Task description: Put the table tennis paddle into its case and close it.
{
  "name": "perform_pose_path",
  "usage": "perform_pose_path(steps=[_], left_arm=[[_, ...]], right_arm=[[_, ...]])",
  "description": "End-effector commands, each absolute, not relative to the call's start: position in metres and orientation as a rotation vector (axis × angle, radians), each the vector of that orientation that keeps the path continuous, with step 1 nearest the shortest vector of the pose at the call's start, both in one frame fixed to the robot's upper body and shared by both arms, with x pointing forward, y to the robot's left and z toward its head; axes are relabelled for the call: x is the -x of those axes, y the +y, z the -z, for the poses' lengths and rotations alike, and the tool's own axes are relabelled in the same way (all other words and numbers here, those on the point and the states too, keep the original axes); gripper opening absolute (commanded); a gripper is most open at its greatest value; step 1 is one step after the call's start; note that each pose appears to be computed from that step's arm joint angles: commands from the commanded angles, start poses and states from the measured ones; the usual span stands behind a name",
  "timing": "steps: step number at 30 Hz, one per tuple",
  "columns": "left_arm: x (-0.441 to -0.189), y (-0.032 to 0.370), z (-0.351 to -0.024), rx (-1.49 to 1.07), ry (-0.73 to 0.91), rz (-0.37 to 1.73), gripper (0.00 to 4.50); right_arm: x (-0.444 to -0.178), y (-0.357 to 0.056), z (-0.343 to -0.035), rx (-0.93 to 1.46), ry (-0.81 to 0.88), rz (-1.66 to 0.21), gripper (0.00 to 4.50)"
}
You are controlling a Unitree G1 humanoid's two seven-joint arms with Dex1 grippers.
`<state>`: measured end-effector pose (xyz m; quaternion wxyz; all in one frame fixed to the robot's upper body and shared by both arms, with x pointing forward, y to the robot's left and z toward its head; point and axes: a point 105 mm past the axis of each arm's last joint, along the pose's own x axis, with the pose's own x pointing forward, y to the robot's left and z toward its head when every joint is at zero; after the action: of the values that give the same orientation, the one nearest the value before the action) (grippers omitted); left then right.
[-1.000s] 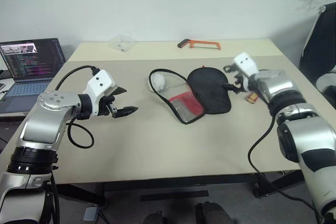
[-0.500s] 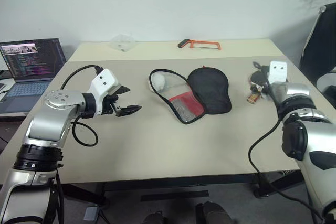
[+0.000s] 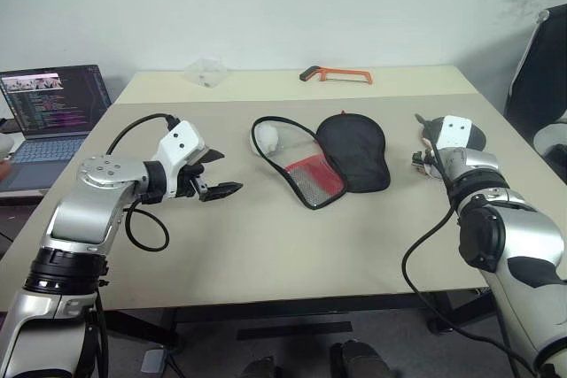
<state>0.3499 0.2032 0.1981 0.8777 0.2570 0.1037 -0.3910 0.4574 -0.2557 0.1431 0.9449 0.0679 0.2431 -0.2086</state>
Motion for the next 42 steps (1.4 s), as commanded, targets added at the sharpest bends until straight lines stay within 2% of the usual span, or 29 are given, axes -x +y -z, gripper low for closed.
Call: perform_pose_path(steps=[1, 3, 8, 9, 15, 21, 29, 34, 38, 42], left_arm=[[-0.346, 0.206, -0.217, -0.567, 0.161, 0.788, 4.3], [-0.345, 0.207, -0.217, -0.567, 0.163, 0.785, 4.3], [-0.345, 0.208, -0.218, -0.568, 0.166, 0.779, 4.3], [-0.344, 0.208, -0.218, -0.568, 0.165, 0.779, 4.3], [-0.343, 0.209, -0.218, -0.568, 0.166, 0.77, 4.3], [-0.343, 0.209, -0.215, -0.564, 0.175, 0.768, 4.3], [-0.347, 0.207, -0.211, -0.566, 0.183, 0.779, 4.3], [-0.351, 0.206, -0.211, -0.572, 0.182, 0.789, 4.3], [-0.355, 0.205, -0.212, -0.58, 0.177, 0.8, 4.3], [-0.359, 0.203, -0.211, -0.587, 0.175, 0.813, 4.3]], right_arm=[[-0.46, -0.254, -0.146, -0.178, 0.455, 0.439, 4.07], [-0.459, -0.251, -0.141, -0.21, 0.47, 0.442, 3.52], [-0.459, -0.244, -0.131, -0.235, 0.484, 0.431, 1.7], [-0.457, -0.245, -0.127, -0.233, 0.492, 0.438, 1.56], [-0.453, -0.251, -0.119, -0.212, 0.515, 0.473, 1.46], [-0.456, -0.259, -0.143, -0.107, 0.505, 0.442, 1.46], [-0.447, -0.262, -0.157, -0.054, 0.596, 0.386, 1.46], [-0.419, -0.251, -0.15, -0.061, 0.689, 0.327, 1.46], [-0.379, -0.232, -0.143, -0.066, 0.738, 0.248, 1.46], [-0.353, -0.215, -0.128, -0.079, 0.7, 0.18, 1.46]])
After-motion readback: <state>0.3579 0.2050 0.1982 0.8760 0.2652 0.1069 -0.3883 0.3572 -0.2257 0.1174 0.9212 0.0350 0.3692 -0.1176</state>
